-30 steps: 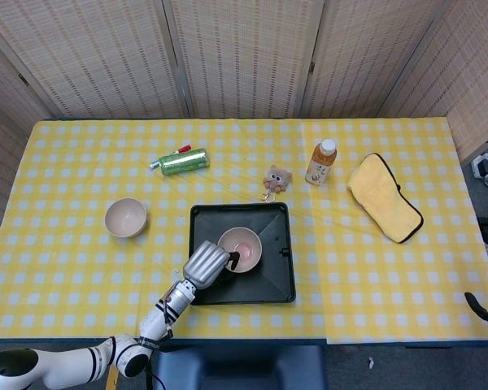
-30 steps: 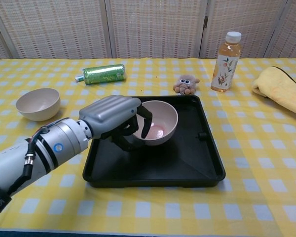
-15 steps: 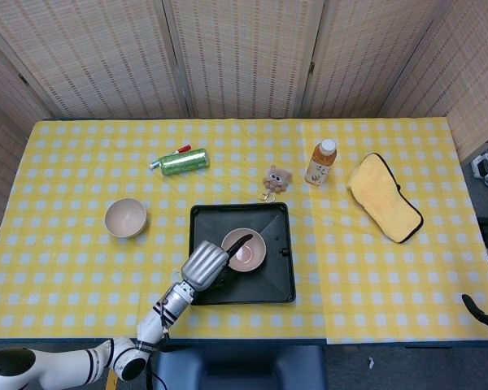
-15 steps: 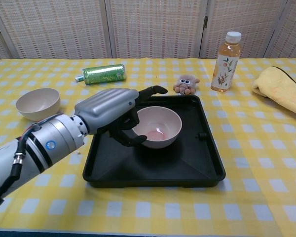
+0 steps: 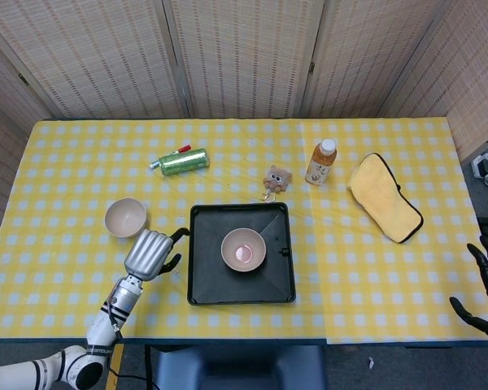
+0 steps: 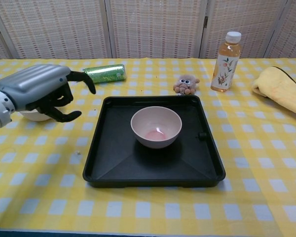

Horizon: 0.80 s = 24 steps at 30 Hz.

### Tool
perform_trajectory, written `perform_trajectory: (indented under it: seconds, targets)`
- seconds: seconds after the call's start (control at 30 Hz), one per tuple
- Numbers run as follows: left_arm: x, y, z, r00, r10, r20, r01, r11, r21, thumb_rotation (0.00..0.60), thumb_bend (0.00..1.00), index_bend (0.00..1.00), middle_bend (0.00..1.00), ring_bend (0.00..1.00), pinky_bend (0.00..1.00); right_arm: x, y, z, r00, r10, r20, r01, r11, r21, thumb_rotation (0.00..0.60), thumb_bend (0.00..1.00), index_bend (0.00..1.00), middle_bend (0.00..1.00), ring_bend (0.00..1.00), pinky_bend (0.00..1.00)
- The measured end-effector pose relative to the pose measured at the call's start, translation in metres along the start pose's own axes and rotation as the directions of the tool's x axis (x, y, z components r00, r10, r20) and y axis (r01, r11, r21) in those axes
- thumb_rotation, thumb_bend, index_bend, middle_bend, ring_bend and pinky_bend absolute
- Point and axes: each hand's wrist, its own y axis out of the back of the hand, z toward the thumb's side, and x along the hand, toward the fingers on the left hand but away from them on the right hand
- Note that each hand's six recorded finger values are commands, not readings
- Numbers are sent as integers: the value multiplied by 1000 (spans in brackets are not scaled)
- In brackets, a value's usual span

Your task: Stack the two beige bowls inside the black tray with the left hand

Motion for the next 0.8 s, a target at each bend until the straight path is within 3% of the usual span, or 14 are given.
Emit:
perform_trajectory:
  seconds: [0.17, 0.27, 0.8]
  targets:
    - [-11, -3, -41, 989, -51, -136, 52, 999, 5, 600, 429, 398, 1000, 1000, 1000, -1, -3, 5, 1000, 9, -16, -9, 1000, 5, 600, 280, 0, 0, 0, 0]
    - [-14, -5, -55, 982, -59, -180, 63, 998, 12, 600, 429, 378, 1000, 1000, 1000, -1, -5, 8, 999, 20, -29, -20, 1000, 6, 600, 280, 0, 0, 0, 0]
    - [-2, -19, -79, 968, -72, -239, 90, 994, 63, 600, 429, 369, 1000, 1000, 1000, 0, -5, 10, 999, 19, -44, -19, 1000, 0, 600, 280, 0, 0, 0, 0]
